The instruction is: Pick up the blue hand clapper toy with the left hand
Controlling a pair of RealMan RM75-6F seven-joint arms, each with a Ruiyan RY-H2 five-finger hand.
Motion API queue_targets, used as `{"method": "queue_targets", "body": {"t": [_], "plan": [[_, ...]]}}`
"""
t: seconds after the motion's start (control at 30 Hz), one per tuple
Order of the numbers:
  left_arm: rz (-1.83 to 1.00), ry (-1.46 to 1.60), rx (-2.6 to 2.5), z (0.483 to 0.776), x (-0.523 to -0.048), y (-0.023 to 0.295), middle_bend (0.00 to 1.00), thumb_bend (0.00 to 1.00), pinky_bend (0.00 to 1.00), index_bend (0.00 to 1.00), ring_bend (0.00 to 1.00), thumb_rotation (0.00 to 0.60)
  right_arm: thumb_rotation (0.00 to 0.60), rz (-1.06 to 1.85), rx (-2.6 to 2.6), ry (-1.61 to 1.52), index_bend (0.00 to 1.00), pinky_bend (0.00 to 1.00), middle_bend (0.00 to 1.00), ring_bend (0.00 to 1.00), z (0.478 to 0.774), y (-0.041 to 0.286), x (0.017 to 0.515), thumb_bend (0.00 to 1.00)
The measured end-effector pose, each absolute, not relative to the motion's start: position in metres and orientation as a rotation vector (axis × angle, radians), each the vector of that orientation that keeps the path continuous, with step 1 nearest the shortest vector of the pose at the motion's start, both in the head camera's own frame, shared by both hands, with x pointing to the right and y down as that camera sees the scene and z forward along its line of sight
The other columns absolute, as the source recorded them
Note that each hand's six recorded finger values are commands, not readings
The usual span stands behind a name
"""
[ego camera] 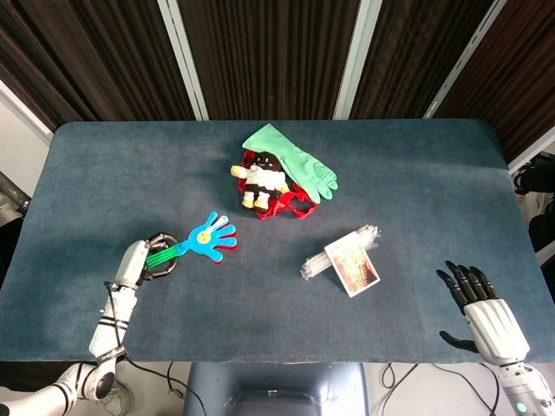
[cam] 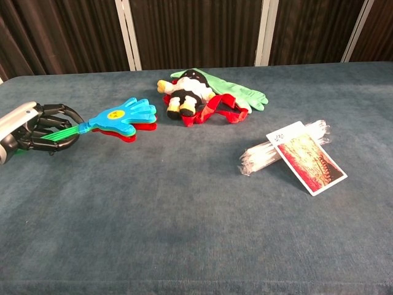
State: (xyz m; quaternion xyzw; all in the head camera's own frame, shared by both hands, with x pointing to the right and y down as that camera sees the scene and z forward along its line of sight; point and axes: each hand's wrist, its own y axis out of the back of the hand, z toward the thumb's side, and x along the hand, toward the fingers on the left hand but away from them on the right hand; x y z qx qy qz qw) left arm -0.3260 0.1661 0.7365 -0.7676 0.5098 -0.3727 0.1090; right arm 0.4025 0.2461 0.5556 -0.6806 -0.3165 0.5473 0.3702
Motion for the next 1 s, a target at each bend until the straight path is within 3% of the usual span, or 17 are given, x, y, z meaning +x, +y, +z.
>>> {"method": "queue_targets", "body": {"t": [0.2,0.43,0.83,1.0], "plan": [[-1.029,1.489,-2.291,0.732,-0.32,0.165,0.76,0.56,0.98,0.89,0.61,0.6,0.6,1.405,-1.746,-0.811,0.0,0.0,0.0,0.0,0.556,0.246,0.402,0.2],[-0.835,1.553,-2.394,0.718,-0.31,0.158,0.75,0.56,0.98,0.89,0.61,0.6,0.6,1.404,-1.748,-0.811,0.0,0.0,0.0,0.0,0.556,0.246,0.403,0.2],[-0.035,2.029,-2.675,0.657,-0.305,0.115,0.75,0.61,1.0,0.89,0.62,0.6,0.6,1.408,-1.756,-0.8,0.0,0.0,0.0,0.0,0.557,0.248,0.402,0.2],[-0.1,1.917,-2.614,0.657,-0.307,0.12,0.75,0.61,1.0,0.89,0.62,0.6,0.6,1.41,-1.765,-0.793,0.0,0.0,0.0,0.0,0.558,0.249,0.401,0.2]]}}
